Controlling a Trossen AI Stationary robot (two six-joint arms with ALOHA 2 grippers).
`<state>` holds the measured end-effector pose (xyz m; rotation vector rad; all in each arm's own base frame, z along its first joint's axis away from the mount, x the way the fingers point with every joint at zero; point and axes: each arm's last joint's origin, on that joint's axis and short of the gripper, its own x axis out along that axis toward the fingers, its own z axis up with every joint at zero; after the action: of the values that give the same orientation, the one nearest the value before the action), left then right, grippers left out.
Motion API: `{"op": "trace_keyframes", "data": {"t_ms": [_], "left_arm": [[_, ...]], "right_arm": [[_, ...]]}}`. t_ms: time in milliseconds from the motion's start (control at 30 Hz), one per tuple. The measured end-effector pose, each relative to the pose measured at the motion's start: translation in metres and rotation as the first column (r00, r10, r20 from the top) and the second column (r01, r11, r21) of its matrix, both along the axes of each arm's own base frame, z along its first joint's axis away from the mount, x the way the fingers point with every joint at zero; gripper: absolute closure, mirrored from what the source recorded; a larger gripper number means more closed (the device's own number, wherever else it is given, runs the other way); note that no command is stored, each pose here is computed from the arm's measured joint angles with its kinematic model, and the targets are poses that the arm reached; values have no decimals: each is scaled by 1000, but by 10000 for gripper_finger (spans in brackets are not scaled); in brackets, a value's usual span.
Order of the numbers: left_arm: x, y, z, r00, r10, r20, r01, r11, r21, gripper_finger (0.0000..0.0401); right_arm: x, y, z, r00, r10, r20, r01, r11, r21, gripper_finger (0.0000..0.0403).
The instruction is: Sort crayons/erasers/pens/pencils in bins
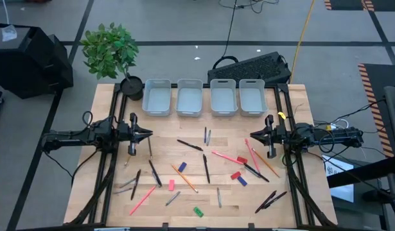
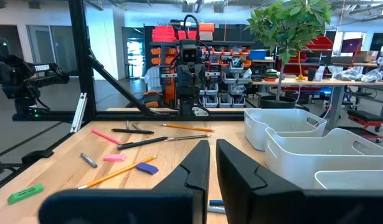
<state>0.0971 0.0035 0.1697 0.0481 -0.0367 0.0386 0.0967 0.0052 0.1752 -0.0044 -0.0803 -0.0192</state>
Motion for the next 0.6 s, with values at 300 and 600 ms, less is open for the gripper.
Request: {"op": "trace_keyframes", "data": {"t_ms": [300, 600], "left_arm": [[0, 0, 0, 1000, 0, 0, 0, 1000, 0, 357], [0, 0, 0, 1000, 0, -2, 0, 1000, 0, 357]], "right_arm": [[-2, -1, 12, 991, 2, 131, -49, 933, 357, 378], [20, 2, 16, 995, -10, -102, 46, 935, 351, 386]]}}
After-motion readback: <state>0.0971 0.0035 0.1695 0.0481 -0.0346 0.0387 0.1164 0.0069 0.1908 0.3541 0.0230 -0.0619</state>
